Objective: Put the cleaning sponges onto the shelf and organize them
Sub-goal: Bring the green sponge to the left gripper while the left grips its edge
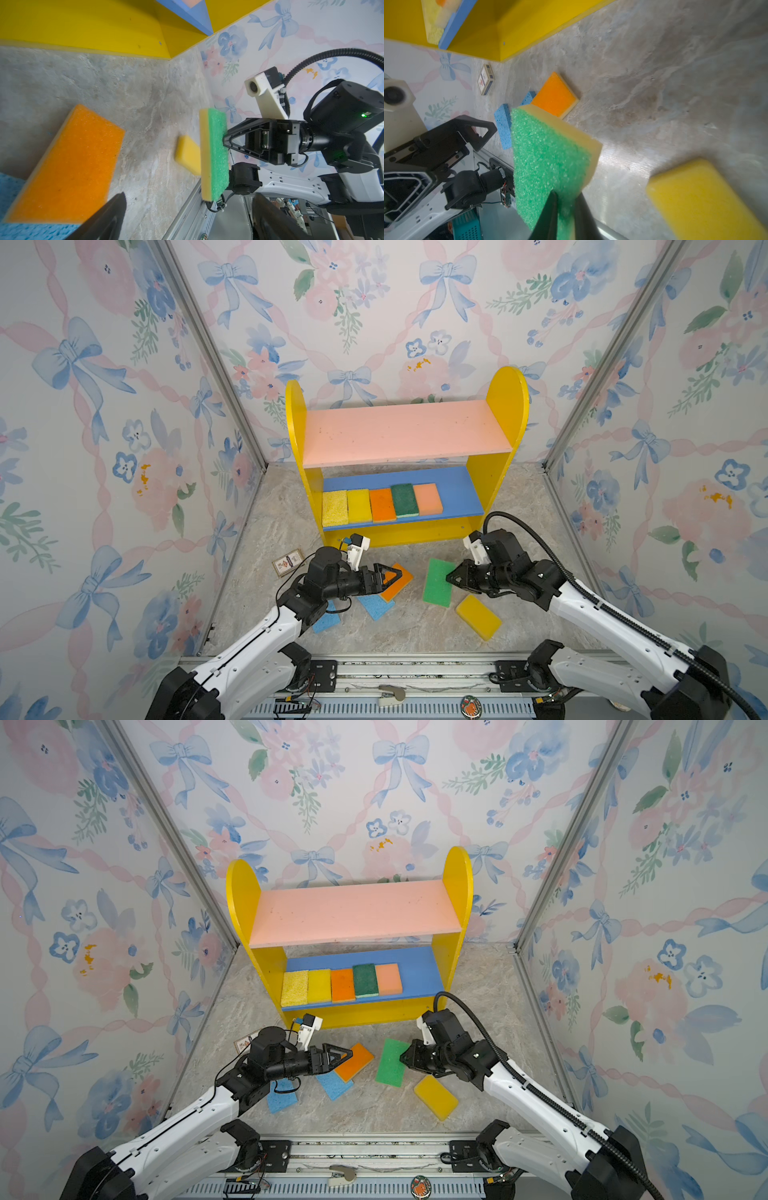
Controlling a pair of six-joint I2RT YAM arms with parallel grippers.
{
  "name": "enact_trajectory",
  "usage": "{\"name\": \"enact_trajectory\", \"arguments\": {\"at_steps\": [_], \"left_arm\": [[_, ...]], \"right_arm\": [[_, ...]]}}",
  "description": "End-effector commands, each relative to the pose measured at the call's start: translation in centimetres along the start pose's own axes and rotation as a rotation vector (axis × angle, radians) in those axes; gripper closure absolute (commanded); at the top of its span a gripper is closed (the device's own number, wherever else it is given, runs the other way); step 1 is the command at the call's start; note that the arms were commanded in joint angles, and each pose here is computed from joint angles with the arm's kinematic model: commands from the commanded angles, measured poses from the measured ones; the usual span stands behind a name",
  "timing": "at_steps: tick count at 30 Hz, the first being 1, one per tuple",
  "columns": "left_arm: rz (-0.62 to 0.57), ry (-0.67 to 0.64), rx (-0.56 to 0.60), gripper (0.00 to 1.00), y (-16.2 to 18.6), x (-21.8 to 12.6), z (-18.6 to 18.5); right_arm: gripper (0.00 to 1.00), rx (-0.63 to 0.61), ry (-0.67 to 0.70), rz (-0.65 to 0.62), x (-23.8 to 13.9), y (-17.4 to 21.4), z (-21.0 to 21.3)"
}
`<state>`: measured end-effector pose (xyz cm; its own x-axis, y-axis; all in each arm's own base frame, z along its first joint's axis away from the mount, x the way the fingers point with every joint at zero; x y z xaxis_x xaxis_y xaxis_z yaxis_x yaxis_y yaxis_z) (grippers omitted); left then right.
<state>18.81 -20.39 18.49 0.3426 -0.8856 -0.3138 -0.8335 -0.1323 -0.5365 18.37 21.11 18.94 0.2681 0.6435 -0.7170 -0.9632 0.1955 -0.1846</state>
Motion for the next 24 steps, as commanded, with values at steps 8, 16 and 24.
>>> {"name": "enact_trajectory", "arguments": {"at_steps": [8,16,24], "left_arm": [[0.005,0.103,-0.003,0.28,0.2,1.5,-2.5],[-0.031,0.103,-0.002,0.91,-0.3,1.2,-2.6],[-0.137,0.150,-0.055,1.00,-2.6,-0.8,-3.1]], "right_arm": [[0.82,-0.231,-0.181,0.072,2.7,0.6,9.6],[0.64,-0.240,-0.191,0.082,3.3,0.5,10.4],[0.02,-0.244,-0.231,-0.003,0.5,0.0,9.3]]}}
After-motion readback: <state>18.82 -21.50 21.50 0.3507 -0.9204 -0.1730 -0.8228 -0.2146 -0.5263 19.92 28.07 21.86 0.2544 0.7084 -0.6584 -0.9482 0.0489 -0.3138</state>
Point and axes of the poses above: each gripper's point midway between its finger pads, its own x axis out along the fingers, its own z axis along the line the jaws close on, y = z × x, the point moved 4 cm from there along -x, back along the fingers, and after that the axes turned 8 degrees about x, right-handed, at the moved point
